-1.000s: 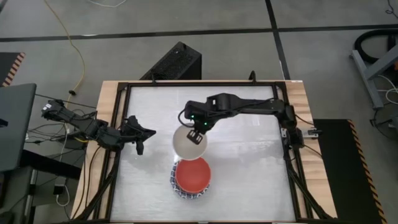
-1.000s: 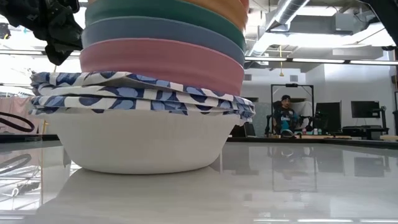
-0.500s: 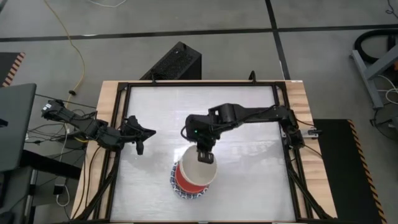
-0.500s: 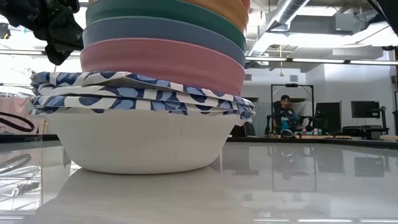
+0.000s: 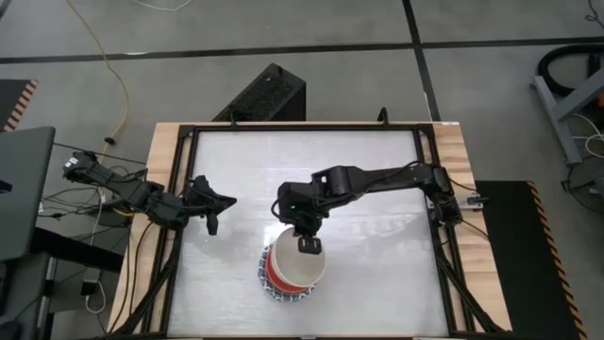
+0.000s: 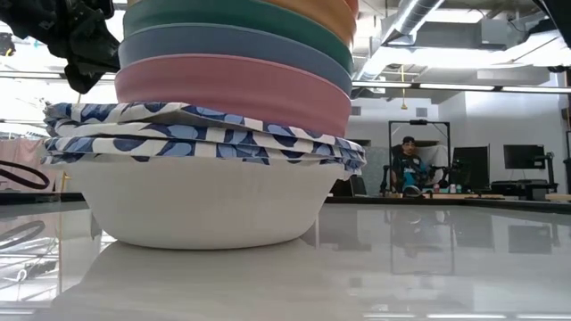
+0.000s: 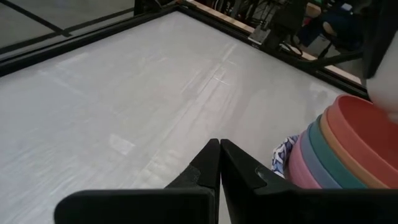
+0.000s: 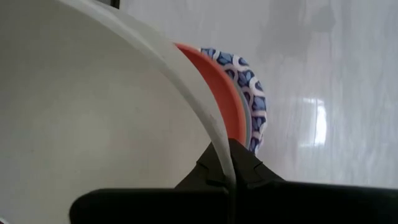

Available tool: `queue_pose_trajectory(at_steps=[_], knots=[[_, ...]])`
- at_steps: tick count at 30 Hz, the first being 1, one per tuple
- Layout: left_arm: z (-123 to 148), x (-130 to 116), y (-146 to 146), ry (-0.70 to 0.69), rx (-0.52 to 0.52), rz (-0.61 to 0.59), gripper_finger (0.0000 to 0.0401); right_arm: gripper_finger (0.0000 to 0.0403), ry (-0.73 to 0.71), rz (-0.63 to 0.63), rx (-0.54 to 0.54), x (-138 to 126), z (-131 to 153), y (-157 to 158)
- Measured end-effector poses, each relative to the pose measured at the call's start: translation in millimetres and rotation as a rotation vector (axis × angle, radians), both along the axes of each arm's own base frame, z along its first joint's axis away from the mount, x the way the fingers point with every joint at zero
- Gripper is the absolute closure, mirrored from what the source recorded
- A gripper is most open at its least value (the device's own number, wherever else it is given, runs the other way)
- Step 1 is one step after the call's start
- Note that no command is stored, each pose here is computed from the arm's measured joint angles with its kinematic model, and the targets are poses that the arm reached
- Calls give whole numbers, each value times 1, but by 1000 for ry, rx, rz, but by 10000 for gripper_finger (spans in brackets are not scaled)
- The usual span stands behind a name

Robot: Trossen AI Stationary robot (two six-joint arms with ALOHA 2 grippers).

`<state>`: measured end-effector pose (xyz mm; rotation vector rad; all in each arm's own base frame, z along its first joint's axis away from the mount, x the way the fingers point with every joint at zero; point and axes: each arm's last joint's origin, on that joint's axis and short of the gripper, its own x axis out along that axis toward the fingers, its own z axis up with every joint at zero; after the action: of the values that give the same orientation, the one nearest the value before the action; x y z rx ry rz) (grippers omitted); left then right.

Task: Nest bowls inside each other
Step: Stack the white bowl into the orange bowl

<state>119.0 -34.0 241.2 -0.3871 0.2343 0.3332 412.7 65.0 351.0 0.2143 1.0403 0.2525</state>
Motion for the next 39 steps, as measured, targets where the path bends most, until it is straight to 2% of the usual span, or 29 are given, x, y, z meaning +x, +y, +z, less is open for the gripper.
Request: queue_pose_trajectory(at_steps=[4,10,17,24,32,39], knots=[[0,0,0,-2,-7,2,401,398,1,6,-3,7,-12,1],[0,0,0,-6,-25,7,401,398,104,28,27,19,-41,4],[0,0,0,-8,-30,9,401,395,117,16,35,20,-42,0],[0,0,0,-9,-28,15,401,338,126,20,47,19,-42,-1],[0,0,1,-12,-21,34,401,298,111,46,38,19,-42,-3],[0,-1,2,-30,-29,88,401,256,49,18,48,10,-18,-16]])
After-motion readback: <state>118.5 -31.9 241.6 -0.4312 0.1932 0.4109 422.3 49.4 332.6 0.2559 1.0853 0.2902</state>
